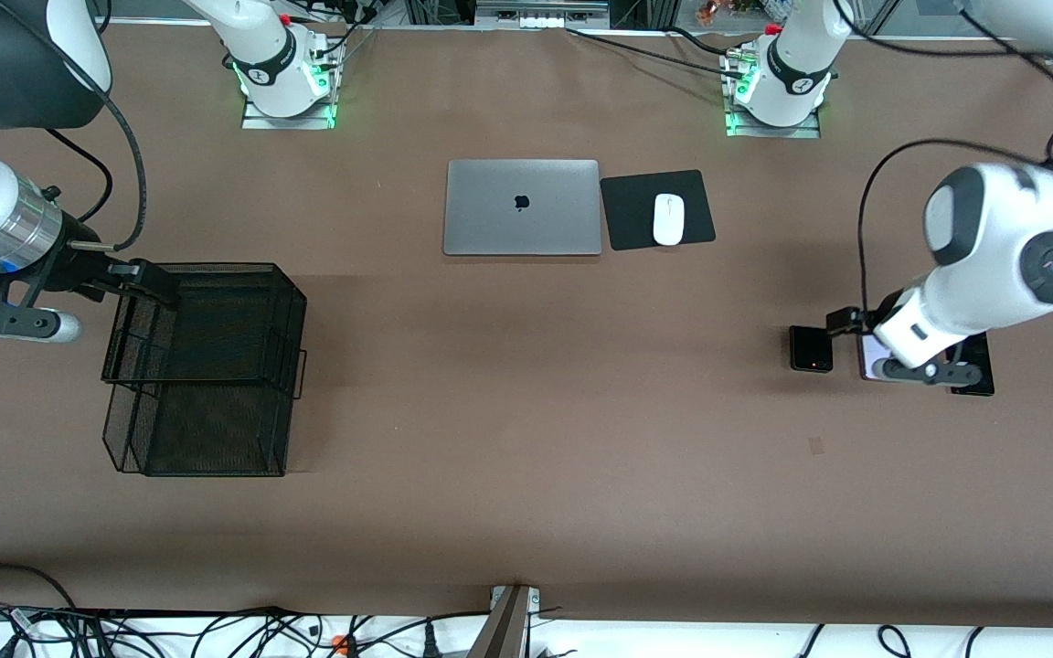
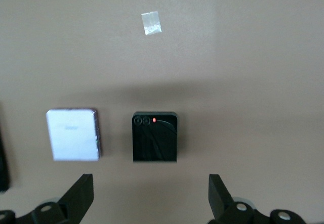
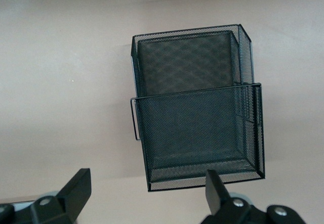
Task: Place phones with both arms
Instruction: 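Grasp the black flip phone with the left gripper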
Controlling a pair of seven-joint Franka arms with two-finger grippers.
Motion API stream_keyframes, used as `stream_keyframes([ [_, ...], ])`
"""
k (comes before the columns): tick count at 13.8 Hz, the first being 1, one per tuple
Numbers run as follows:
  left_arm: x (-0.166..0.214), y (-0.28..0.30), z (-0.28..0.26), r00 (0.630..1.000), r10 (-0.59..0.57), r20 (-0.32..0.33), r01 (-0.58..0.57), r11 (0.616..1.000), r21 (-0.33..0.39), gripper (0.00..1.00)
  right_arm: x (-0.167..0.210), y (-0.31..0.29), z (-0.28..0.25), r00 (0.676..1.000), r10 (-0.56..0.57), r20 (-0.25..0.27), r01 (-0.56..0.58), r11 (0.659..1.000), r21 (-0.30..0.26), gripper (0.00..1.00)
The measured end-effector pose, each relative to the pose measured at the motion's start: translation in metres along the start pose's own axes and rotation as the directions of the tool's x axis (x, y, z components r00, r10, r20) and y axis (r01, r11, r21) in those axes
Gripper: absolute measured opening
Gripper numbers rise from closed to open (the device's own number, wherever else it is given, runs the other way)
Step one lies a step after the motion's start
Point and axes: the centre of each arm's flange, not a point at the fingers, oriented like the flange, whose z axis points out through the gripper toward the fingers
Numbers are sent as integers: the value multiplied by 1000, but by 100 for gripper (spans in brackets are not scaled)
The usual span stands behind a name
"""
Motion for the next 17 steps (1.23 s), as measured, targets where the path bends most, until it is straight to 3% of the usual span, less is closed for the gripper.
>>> stream_keyframes([
  [3,13,-7,53,999,6,-45,-6,1000,-1,100,0,0,4,1000,0,9,0,1000,-2,100],
  [7,-4,-12,111,996,1,-85,-1,1000,-5,100,5,-2,19,1000,-2,29,2,1000,-6,100],
  [17,-34,-7,150,992,1,-123,-2,1000,-6,100,5,-3,20,999,-11,32,11,1000,-7,100],
])
